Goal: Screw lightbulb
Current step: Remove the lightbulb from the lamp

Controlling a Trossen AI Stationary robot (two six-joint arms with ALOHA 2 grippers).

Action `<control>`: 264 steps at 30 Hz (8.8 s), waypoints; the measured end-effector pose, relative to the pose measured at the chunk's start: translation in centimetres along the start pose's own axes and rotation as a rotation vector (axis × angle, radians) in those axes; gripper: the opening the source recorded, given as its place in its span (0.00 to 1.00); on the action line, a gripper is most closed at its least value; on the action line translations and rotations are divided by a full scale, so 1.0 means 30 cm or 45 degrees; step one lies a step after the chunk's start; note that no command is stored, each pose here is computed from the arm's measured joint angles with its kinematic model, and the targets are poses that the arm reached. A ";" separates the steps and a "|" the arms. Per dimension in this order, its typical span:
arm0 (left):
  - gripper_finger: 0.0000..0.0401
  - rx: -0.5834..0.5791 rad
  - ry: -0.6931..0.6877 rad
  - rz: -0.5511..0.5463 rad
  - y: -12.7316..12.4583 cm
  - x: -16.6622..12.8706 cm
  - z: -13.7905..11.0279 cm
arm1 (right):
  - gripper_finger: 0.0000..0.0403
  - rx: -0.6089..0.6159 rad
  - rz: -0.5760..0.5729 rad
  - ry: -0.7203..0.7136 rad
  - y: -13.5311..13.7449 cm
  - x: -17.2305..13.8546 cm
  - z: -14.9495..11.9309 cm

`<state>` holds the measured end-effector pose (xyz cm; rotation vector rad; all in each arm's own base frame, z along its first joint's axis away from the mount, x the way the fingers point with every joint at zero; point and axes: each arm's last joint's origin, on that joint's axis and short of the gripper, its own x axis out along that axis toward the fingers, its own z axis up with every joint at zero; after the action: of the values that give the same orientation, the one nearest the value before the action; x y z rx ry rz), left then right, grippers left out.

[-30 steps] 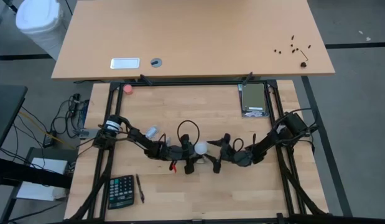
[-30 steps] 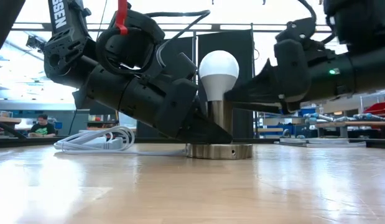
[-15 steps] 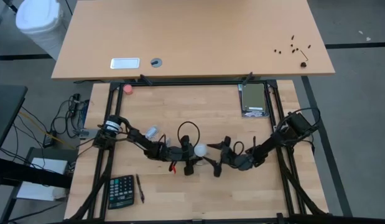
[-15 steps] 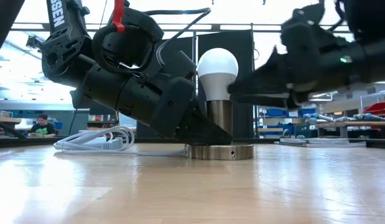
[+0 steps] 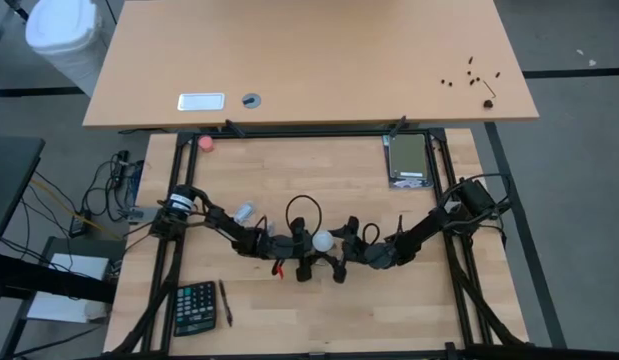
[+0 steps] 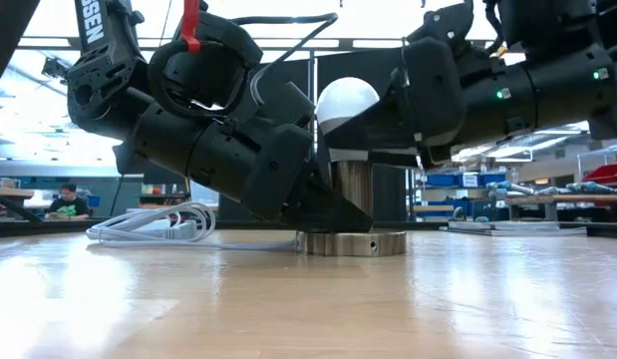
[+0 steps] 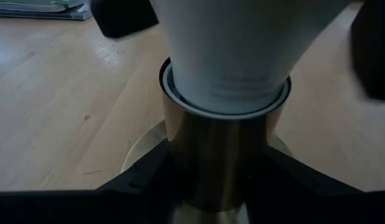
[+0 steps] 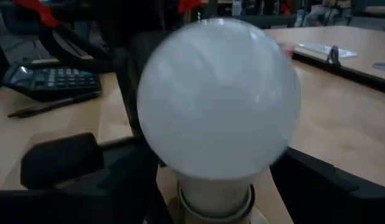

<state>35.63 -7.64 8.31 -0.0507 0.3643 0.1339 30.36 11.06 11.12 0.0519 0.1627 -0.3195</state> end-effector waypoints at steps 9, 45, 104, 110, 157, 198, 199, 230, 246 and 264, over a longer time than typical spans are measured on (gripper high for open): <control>0.49 0.000 0.001 0.001 0.000 0.000 0.000 | 0.76 -0.010 0.004 -0.017 0.002 0.001 0.004; 0.49 0.015 0.027 -0.060 -0.009 -0.002 -0.007 | 0.42 -0.045 0.536 0.021 -0.100 0.000 -0.028; 0.49 0.022 0.037 -0.029 -0.007 -0.002 -0.011 | 0.76 0.191 -0.262 0.003 0.110 -0.146 -0.058; 0.49 0.022 0.038 -0.029 -0.007 -0.002 -0.011 | 0.76 0.196 -0.195 0.063 0.057 -0.074 -0.044; 0.49 0.019 0.035 -0.026 -0.007 -0.002 -0.011 | 0.36 0.042 -0.073 -0.169 0.026 -0.029 -0.093; 0.49 0.057 0.042 -0.068 -0.018 -0.005 -0.013 | 0.71 0.100 0.361 -0.133 -0.067 -0.041 -0.050; 0.49 0.057 0.042 -0.068 -0.018 -0.005 -0.013 | 0.71 0.095 0.286 -0.148 -0.039 -0.050 -0.046; 0.49 0.042 0.041 -0.023 -0.012 -0.004 -0.014 | 0.62 0.020 -0.450 -0.100 0.157 -0.089 -0.051; 0.49 0.045 0.040 -0.024 -0.014 -0.005 -0.014 | 0.58 0.132 -0.273 -0.042 0.137 -0.047 -0.049; 0.49 0.047 0.044 -0.030 -0.016 -0.006 -0.014 | 0.57 0.238 -0.608 -0.188 0.079 -0.181 -0.148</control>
<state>35.38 -8.17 7.99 -0.0209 0.4001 0.1030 25.37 15.31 7.73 0.1751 -0.0046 -0.8128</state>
